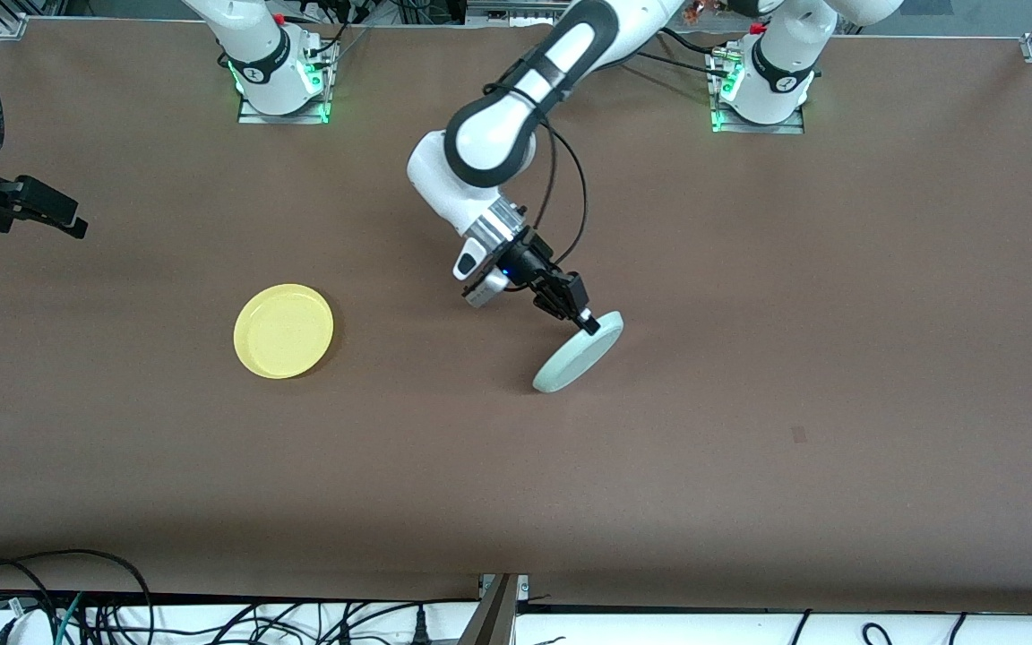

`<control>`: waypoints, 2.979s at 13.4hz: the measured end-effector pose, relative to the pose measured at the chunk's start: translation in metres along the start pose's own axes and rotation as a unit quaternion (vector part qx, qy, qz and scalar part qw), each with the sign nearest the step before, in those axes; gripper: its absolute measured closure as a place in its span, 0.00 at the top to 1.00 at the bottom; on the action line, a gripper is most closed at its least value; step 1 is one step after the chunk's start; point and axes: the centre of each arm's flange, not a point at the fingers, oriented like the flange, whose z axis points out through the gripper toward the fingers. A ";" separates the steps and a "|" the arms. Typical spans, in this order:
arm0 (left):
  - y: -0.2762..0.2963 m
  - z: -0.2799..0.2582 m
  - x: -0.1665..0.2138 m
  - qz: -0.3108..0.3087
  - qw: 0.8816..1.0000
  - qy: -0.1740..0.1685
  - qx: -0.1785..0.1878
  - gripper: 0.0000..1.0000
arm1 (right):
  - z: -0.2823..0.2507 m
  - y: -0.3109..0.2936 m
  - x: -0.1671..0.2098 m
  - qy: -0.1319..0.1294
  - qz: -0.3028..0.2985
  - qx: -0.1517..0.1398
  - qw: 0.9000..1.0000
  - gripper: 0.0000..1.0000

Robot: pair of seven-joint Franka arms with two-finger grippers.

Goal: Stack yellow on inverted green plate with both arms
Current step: 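Carry the green plate toward the table middle, tilting it over, then lower the inverted green plate onto the table and open the left gripper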

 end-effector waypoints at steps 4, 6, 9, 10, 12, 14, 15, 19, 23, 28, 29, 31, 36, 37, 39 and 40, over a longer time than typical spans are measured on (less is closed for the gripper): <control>0.029 -0.013 -0.006 0.016 0.999 0.027 0.042 0.04 | 0.000 0.000 0.000 0.000 0.000 0.000 1.000 1.00; 0.043 -0.022 -0.012 0.026 0.997 0.036 0.055 0.04 | 0.000 0.000 0.000 0.000 0.000 0.000 1.000 1.00; 0.061 -0.039 -0.020 0.037 0.996 0.050 0.061 0.04 | 0.000 -0.001 0.000 0.000 -0.001 0.000 1.000 1.00; 0.063 -0.046 -0.021 0.035 0.996 0.055 0.061 0.04 | 0.000 -0.001 0.000 0.000 -0.001 0.000 1.000 1.00; 0.065 -0.059 -0.024 0.030 0.996 0.064 0.059 0.04 | 0.000 -0.001 0.000 0.000 -0.001 0.000 1.000 1.00; 0.074 -0.068 -0.029 0.032 0.995 0.072 0.060 0.04 | 0.000 -0.001 0.000 0.000 -0.001 0.000 1.000 1.00; 0.084 -0.071 -0.033 0.031 0.995 0.076 0.062 0.04 | 0.000 -0.001 0.000 0.000 -0.001 0.000 1.000 1.00; 0.100 -0.082 -0.044 0.021 0.992 0.089 0.084 0.04 | 0.000 -0.001 0.000 0.000 -0.001 0.000 1.000 1.00; 0.111 -0.100 -0.053 0.027 0.991 0.103 0.082 0.20 | 0.000 -0.001 0.000 0.000 -0.001 0.000 1.000 1.00; 0.158 -0.162 -0.099 -0.050 0.991 0.123 0.023 0.77 | 0.001 -0.001 0.000 -0.001 -0.001 0.000 1.000 1.00; 0.167 -0.170 -0.106 -0.072 0.990 0.125 0.001 0.88 | 0.001 -0.001 0.001 -0.001 -0.001 0.000 1.000 1.00; 0.180 -0.182 -0.105 -0.135 0.979 0.131 -0.074 1.00 | 0.001 -0.001 0.001 -0.001 -0.001 0.000 1.000 1.00; 0.186 -0.167 -0.065 -0.288 0.918 0.129 -0.241 1.00 | 0.001 -0.001 0.001 -0.001 -0.001 0.000 1.000 1.00; 0.184 -0.160 -0.056 -0.311 0.904 0.121 -0.266 1.00 | 0.001 -0.001 0.001 -0.001 -0.001 0.000 1.000 1.00; 0.177 -0.155 -0.043 -0.348 0.878 0.076 -0.319 1.00 | 0.001 -0.001 0.001 -0.001 -0.001 0.000 1.000 1.00; 0.173 -0.157 -0.038 -0.362 0.867 0.047 -0.340 1.00 | 0.002 -0.001 0.001 -0.001 -0.001 0.000 1.000 1.00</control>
